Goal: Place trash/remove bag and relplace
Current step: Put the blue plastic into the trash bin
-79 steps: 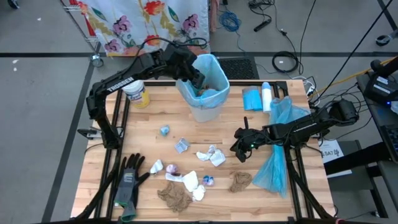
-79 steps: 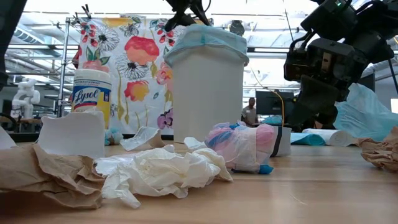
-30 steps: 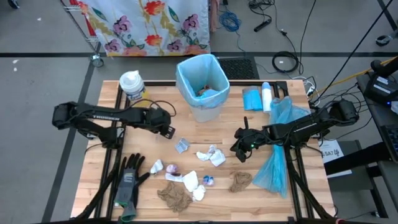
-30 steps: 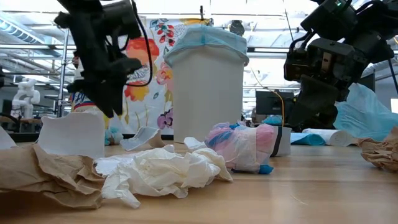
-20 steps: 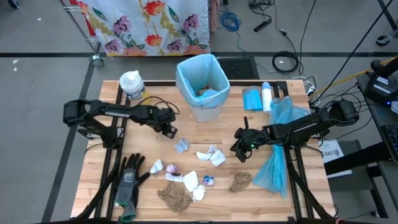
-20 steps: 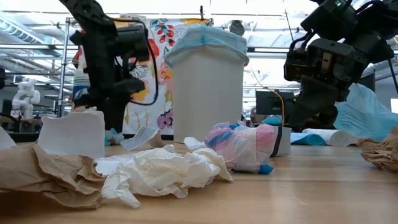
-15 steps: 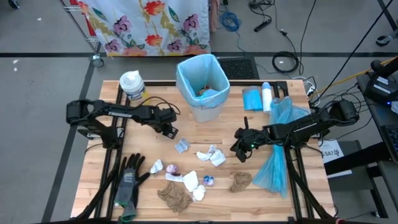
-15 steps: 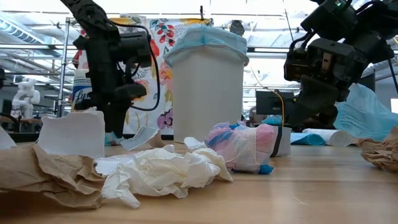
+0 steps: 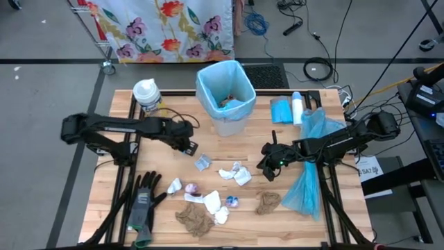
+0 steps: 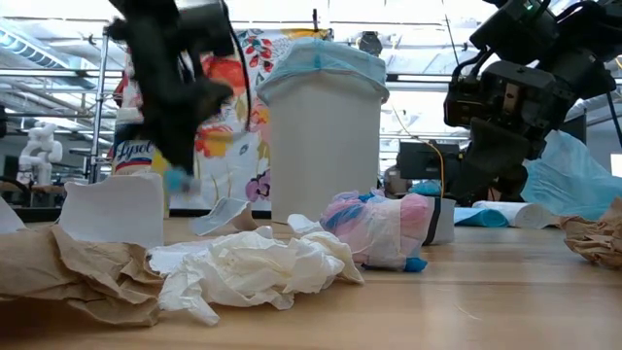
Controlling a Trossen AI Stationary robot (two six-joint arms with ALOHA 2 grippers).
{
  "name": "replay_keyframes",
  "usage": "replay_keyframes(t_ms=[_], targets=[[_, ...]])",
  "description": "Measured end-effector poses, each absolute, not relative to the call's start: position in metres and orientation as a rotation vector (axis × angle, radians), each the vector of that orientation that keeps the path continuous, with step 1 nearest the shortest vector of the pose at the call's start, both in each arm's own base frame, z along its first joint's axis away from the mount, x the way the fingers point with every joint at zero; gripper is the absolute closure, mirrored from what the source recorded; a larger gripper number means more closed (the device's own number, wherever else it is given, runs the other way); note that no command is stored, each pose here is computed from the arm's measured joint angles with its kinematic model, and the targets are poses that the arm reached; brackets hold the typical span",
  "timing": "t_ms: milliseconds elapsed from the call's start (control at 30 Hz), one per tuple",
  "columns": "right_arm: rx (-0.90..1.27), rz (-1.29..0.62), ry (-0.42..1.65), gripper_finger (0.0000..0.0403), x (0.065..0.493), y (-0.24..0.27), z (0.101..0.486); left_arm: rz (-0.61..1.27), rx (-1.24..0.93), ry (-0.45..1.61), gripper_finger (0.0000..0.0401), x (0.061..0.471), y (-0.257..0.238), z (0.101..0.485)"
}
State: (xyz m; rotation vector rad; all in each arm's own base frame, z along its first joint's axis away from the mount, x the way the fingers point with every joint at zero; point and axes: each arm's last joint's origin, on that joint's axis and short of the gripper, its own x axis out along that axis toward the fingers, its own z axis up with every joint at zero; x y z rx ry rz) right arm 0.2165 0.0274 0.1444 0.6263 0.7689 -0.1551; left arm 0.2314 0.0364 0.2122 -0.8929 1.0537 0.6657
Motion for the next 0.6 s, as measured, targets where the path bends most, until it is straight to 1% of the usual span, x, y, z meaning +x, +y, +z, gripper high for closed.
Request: replay_keyframes(t_ms=[100, 233, 333, 433, 600], targets=[[0.625, -0.159, 0.778, 0.0403, 0.216, 0.027, 0.144, 0.661, -0.869, 0.975, 0.0399, 0.230, 0.035, 0.246], [0.608, -0.156, 0.780, 0.0403, 0.216, 0.027, 0.143, 0.697, -0.841, 0.923, 0.0400, 0.227, 0.038, 0.291], [0.600, -0.158, 0.769, 0.0403, 0.217, 0.027, 0.144, 0.725, -0.783, 0.887, 0.0400, 0.224, 0.045, 0.325], [0.597, -0.178, 0.763, 0.0403, 0.217, 0.027, 0.143, 0.721, -0.736, 0.811, 0.0400, 0.225, 0.053, 0.362], [0.599, -0.179, 0.767, 0.0403, 0.217, 0.027, 0.143, 0.726, -0.670, 0.693, 0.0401, 0.227, 0.070, 0.412]])
